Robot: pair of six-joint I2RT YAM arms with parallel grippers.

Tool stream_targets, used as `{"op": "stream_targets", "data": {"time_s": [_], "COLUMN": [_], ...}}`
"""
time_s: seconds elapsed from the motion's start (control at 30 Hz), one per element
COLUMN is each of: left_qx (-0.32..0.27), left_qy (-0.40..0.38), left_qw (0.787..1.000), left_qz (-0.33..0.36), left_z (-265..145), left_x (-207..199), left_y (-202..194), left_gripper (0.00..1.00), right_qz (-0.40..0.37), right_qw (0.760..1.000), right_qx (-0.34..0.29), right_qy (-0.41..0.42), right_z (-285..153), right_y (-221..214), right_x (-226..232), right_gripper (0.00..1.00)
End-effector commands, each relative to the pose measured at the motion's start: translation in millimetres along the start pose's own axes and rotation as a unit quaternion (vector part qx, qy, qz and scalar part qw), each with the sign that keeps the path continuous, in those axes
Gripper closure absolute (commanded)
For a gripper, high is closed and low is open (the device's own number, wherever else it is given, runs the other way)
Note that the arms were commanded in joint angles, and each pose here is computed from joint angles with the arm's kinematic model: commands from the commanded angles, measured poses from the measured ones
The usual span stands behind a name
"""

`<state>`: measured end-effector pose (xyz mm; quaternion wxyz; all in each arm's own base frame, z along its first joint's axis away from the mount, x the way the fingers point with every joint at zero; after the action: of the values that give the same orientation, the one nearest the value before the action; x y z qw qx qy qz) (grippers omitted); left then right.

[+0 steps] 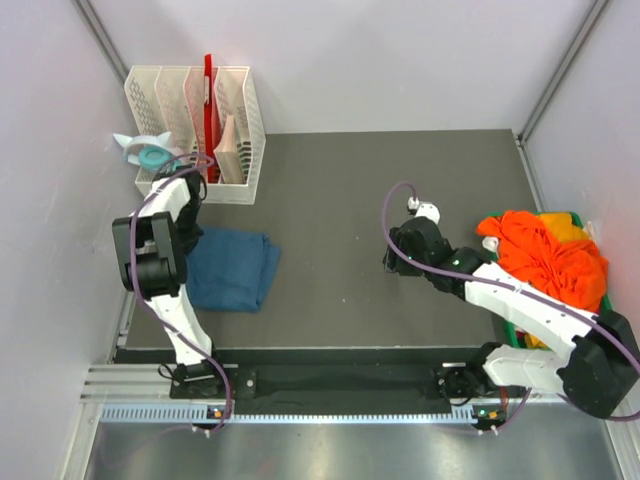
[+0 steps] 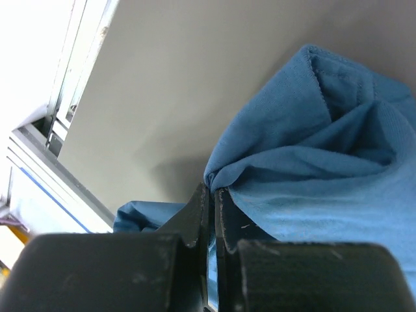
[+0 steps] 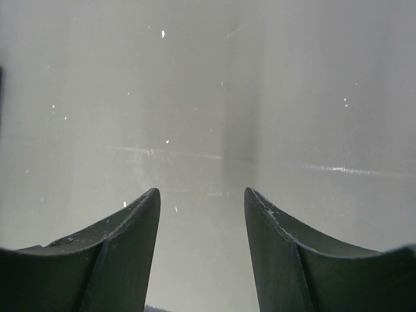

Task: Fold and stack the t-shirts
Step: Neatly place the folded tshirt to the corner

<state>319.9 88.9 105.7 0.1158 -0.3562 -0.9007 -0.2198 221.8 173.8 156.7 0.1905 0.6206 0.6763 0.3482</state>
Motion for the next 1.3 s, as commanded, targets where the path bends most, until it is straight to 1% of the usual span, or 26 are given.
{"op": "stream_targets", "data": {"time_s": [0.0, 0.2, 0.37, 0.57, 0.7, 0.93, 1.07, 1.27], "left_qx": [-0.007, 0.012, 0.019, 0.032, 0.027, 0.035, 0.035, 0.036], "left_qy": [0.029, 0.051, 0.054, 0.051, 0.048, 0.047, 0.047, 0.048], "left_qw": [0.998, 0.994, 0.993, 0.994, 0.994, 0.994, 0.994, 0.993], "left_qz": [-0.053, -0.1, -0.1, -0.088, -0.092, -0.09, -0.092, -0.099], "left_z": [15, 30, 36, 46, 46, 52, 52, 49], "left_x": [23, 45, 43, 31, 25, 17, 18, 28], "left_y": [20, 27, 29, 35, 47, 53, 51, 38], "left_gripper": [1.0, 1.0, 1.0, 1.0, 1.0, 1.0, 1.0, 1.0], "right_qz": [0.0, 0.004, 0.006, 0.005, 0.002, -0.003, -0.004, 0.002], "right_qw": [1.0, 1.0, 1.0, 1.0, 1.0, 1.0, 1.0, 1.0], "right_qx": [-0.015, -0.019, -0.022, -0.02, -0.013, -0.011, -0.013, -0.015], "right_qy": [0.015, 0.017, 0.018, 0.02, 0.019, 0.017, 0.017, 0.021], "right_z": [-14, -19, -22, -25, -27, -31, -32, -31], "right_y": [3, 2, 1, -4, -7, -9, -7, -7], "right_x": [5, 3, 2, 1, 0, 0, 1, 5], "right_gripper": [0.45, 0.46, 0.45, 0.46, 0.46, 0.46, 0.46, 0.46]}}
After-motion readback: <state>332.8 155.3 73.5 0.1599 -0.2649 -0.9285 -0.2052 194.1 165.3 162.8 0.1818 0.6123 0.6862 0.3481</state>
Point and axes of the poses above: each gripper's point midway between its finger pads, its own z axis out along the fingers, its own x axis along the line the jaws close on, y = z × x, the point moved 5 cm from there along -z, back along the fingers, and after that the axes turned 7 degrees about -z, right-handed, at the moved point
